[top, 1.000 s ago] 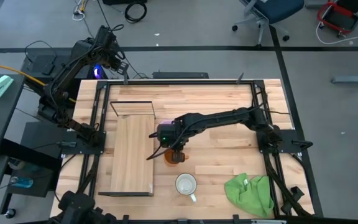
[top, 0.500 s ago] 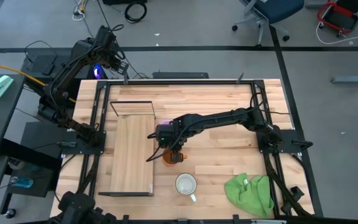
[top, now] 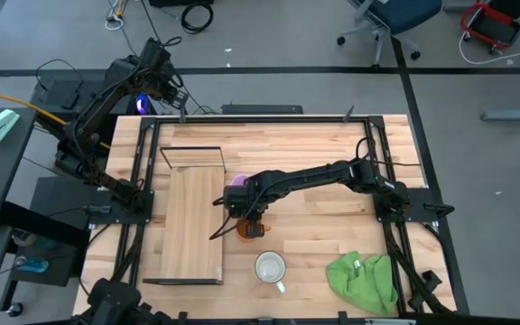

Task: Stack small to large cups/mugs on shelf
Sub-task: Move the orange mug to the right side of the shelf, then move the yellow mug to the right side of the shelf, then put the pink mug on top of the shelf

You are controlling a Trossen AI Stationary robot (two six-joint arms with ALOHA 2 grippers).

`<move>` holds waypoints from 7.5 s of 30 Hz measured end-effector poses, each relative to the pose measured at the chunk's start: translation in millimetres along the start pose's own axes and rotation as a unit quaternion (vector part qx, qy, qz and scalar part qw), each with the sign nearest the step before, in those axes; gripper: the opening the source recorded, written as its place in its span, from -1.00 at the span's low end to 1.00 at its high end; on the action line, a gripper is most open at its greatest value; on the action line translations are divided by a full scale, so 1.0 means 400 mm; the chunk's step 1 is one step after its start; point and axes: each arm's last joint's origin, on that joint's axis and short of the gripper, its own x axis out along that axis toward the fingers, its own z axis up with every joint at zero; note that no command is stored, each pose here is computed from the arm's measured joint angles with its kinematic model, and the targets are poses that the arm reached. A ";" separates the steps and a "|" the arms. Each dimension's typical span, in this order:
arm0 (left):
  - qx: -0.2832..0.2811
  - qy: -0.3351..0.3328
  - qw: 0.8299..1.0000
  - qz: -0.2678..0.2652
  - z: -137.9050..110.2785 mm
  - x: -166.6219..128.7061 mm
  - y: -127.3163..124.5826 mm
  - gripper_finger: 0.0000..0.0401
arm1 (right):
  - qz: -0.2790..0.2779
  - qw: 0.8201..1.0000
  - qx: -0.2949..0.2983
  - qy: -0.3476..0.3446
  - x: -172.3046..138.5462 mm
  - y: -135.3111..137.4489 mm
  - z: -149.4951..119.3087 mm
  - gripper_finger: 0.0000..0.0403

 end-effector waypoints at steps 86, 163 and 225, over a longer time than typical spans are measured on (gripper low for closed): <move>-0.036 0.016 0.999 0.000 -0.008 0.000 0.000 -0.56 | 0.091 0.923 0.283 -0.243 0.012 0.368 -0.483 -0.99; 0.214 0.014 0.917 -0.335 -0.144 -0.171 -0.483 -0.61 | -0.140 0.937 0.230 -0.222 -0.222 0.195 -0.477 -0.97; 0.338 0.115 0.918 -0.173 -0.182 0.147 -0.720 -0.19 | -0.162 0.887 0.271 -0.338 -0.153 0.206 -0.716 -0.96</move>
